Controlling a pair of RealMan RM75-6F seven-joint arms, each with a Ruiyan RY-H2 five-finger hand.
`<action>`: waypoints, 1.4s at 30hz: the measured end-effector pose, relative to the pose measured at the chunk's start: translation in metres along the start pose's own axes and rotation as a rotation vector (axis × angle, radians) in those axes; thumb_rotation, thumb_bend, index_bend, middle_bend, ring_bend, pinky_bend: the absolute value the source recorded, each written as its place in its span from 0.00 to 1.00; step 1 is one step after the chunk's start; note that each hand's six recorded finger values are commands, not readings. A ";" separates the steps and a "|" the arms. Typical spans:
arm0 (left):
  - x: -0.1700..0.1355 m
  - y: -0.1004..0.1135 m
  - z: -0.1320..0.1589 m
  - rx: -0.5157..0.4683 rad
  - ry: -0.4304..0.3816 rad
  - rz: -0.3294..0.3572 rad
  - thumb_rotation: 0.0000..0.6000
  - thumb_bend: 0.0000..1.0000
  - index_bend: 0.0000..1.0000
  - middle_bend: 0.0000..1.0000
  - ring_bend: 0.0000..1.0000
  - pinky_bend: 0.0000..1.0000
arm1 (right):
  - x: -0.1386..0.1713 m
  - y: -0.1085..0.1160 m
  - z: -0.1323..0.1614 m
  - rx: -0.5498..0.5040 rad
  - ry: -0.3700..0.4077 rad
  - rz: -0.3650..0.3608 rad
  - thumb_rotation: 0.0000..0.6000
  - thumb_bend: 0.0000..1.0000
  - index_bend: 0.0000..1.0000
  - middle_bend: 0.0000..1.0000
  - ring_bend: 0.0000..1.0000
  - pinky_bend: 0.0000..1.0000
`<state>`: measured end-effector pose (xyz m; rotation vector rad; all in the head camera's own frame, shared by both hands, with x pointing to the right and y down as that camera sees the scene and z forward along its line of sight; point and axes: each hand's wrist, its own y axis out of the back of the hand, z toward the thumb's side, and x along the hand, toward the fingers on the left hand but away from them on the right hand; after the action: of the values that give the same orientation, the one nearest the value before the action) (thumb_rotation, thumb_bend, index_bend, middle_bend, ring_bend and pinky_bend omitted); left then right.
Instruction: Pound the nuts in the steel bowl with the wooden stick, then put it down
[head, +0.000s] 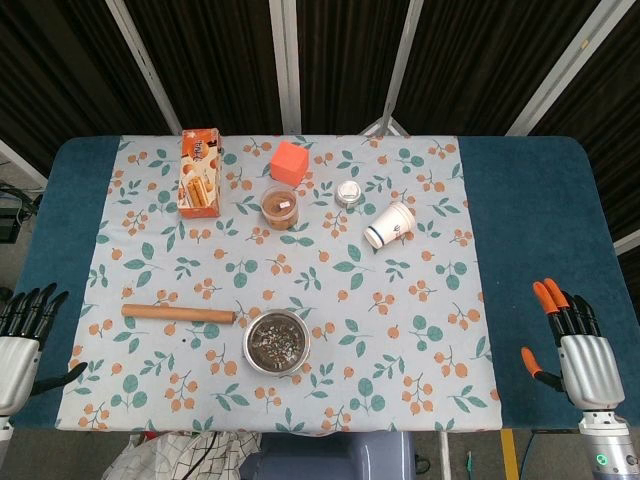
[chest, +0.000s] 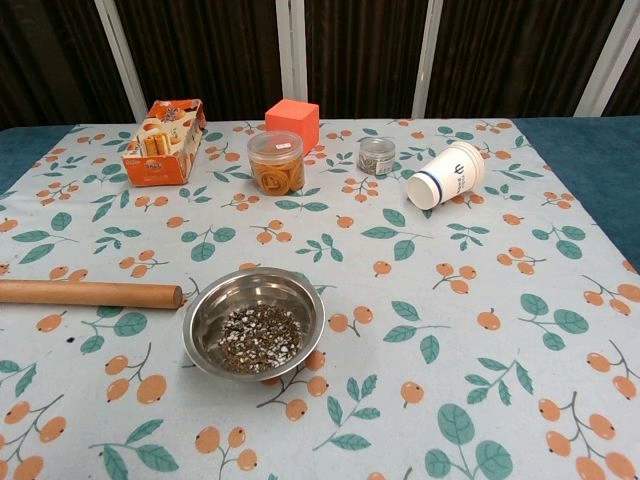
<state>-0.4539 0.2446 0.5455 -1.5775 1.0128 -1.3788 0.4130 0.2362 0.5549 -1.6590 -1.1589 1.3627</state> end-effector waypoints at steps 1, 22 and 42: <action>0.000 0.000 0.000 0.000 0.001 -0.001 1.00 0.10 0.00 0.00 0.00 0.00 | 0.000 0.000 0.000 0.000 0.000 0.001 1.00 0.37 0.00 0.00 0.00 0.00; 0.011 -0.008 0.007 0.025 -0.009 -0.060 1.00 0.10 0.05 0.00 0.00 0.00 | 0.000 -0.001 0.000 -0.005 -0.009 0.006 1.00 0.37 0.00 0.00 0.00 0.00; 0.088 -0.038 0.080 0.217 -0.120 -0.155 1.00 0.13 0.29 0.31 0.14 0.22 | 0.000 -0.002 -0.002 -0.023 -0.016 0.024 1.00 0.37 0.00 0.00 0.00 0.00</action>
<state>-0.3638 0.1813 0.6046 -1.5799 0.6579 -1.4271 0.4142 0.2373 0.5567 -1.6857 -1.1718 1.3850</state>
